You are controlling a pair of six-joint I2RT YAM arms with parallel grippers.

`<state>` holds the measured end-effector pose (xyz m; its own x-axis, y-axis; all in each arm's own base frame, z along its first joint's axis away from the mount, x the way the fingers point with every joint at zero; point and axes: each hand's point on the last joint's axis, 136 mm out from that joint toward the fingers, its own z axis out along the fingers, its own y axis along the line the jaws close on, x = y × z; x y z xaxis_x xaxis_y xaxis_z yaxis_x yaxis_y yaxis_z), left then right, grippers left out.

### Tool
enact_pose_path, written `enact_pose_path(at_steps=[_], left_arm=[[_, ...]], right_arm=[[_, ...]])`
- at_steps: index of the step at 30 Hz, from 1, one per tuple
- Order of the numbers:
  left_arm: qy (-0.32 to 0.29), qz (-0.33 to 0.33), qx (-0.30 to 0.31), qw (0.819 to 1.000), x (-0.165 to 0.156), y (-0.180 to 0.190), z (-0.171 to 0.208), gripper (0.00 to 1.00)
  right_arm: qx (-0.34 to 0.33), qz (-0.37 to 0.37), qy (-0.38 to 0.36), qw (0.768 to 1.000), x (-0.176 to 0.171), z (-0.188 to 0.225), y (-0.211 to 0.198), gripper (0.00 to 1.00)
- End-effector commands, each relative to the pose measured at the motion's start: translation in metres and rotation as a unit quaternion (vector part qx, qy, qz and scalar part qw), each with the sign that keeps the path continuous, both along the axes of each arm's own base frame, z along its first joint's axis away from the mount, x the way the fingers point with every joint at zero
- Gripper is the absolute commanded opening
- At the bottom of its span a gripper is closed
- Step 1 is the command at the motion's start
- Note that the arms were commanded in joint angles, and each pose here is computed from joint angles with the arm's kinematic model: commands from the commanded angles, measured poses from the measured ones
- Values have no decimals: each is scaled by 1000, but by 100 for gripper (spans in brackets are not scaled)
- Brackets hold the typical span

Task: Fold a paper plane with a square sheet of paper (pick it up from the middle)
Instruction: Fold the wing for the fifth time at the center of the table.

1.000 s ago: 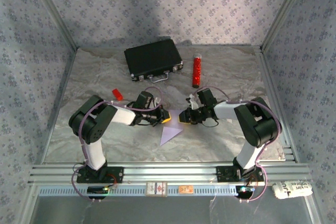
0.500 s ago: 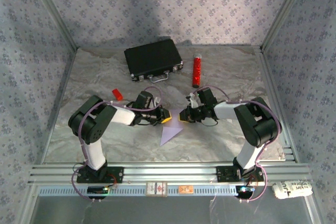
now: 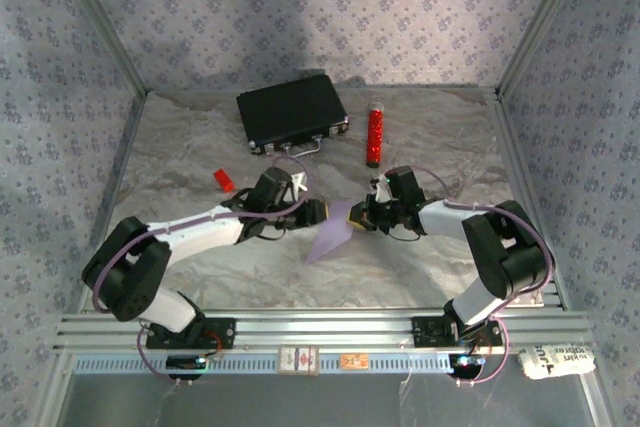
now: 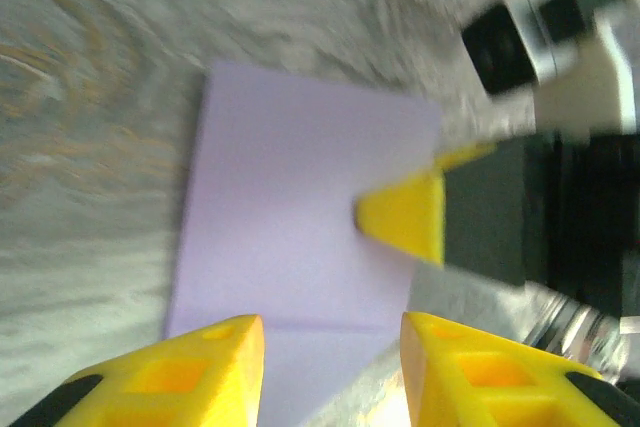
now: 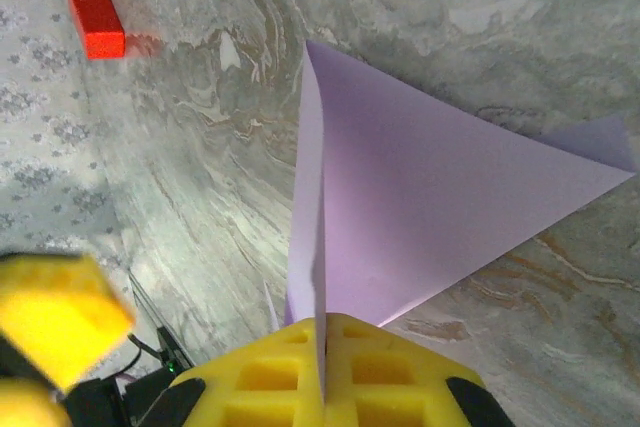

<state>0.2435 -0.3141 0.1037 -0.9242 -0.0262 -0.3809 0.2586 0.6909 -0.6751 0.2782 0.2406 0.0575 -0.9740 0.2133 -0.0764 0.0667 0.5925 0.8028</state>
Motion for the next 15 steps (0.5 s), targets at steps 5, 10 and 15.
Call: enact_pose_path(at_steps=[5,10,15], left_arm=[[-131,-115,194,966,-40,-1,-27,45],[-178,-157,269,934,-54,-10,-41,49],[-214,-163,314,911,-56,-11,-48,51]], right_arm=[[1,-25,17,1000,4,5,-3,4],[-2,-23,17,1000,3,6,-3,4],[-3,-23,19,1000,3,6,-3,4]])
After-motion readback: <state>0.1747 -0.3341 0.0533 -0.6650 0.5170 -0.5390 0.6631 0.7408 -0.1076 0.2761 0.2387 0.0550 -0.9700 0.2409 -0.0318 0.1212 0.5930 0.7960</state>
